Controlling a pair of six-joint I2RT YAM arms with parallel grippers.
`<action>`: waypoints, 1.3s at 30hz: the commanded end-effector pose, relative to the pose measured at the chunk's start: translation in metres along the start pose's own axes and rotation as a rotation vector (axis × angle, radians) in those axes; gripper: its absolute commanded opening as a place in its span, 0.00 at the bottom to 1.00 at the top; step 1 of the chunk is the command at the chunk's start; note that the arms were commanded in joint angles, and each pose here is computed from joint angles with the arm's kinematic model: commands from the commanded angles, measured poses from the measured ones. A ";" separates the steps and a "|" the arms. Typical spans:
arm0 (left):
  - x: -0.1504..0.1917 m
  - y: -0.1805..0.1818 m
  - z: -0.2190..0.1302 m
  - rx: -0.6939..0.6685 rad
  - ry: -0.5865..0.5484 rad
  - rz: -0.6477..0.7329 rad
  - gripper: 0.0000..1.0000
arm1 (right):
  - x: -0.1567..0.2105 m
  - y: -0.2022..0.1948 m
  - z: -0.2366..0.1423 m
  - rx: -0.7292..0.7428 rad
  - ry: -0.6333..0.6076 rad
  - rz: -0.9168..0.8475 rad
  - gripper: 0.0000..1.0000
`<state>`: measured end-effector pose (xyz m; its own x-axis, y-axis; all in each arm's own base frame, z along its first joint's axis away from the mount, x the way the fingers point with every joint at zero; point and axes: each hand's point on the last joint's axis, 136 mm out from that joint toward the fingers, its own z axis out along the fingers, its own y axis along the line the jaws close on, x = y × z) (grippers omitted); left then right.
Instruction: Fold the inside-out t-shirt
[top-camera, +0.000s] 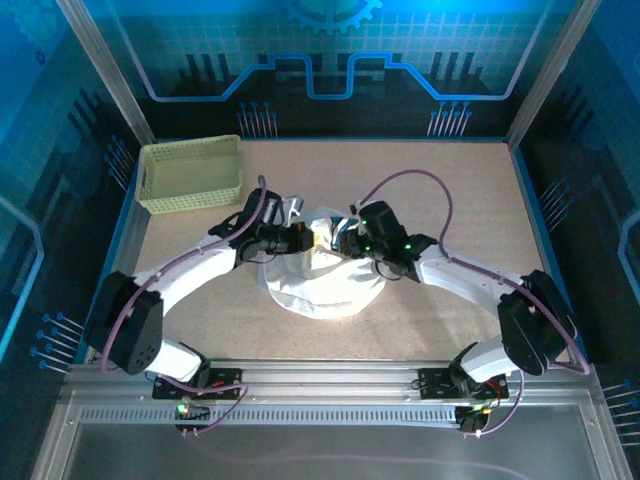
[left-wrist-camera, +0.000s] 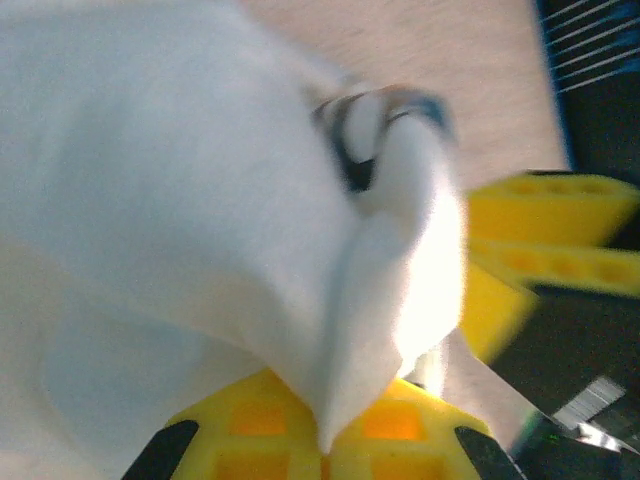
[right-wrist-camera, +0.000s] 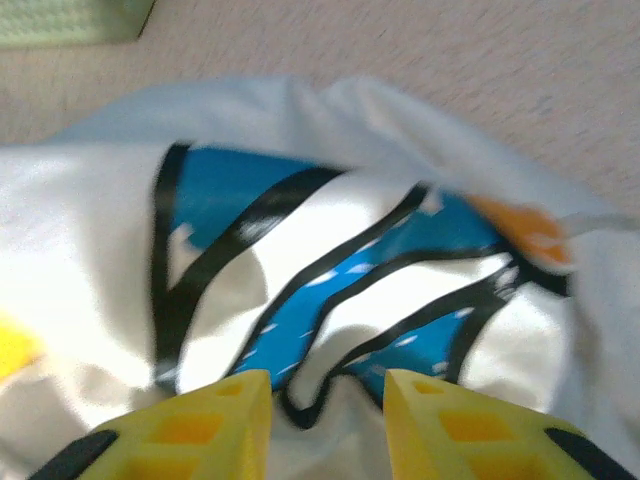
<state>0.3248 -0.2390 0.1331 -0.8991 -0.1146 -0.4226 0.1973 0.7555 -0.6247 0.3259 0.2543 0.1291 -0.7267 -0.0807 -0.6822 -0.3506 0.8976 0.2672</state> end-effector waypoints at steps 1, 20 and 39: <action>0.016 0.031 0.011 -0.096 0.030 -0.045 0.01 | 0.019 0.028 0.015 -0.079 0.068 -0.042 0.43; 0.029 0.018 0.011 0.037 0.053 -0.031 0.14 | 0.002 0.028 0.063 0.014 0.118 -0.062 0.45; -0.007 0.068 -0.010 -0.352 -0.067 -0.021 0.34 | -0.058 0.058 -0.081 -0.139 -0.012 0.073 0.00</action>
<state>0.3421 -0.2107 0.1162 -0.8636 -0.1542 -0.4800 0.1250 0.8568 -0.5002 0.3038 0.2848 0.1977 -0.7542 -0.1009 -0.6488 -0.4090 0.8452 0.3440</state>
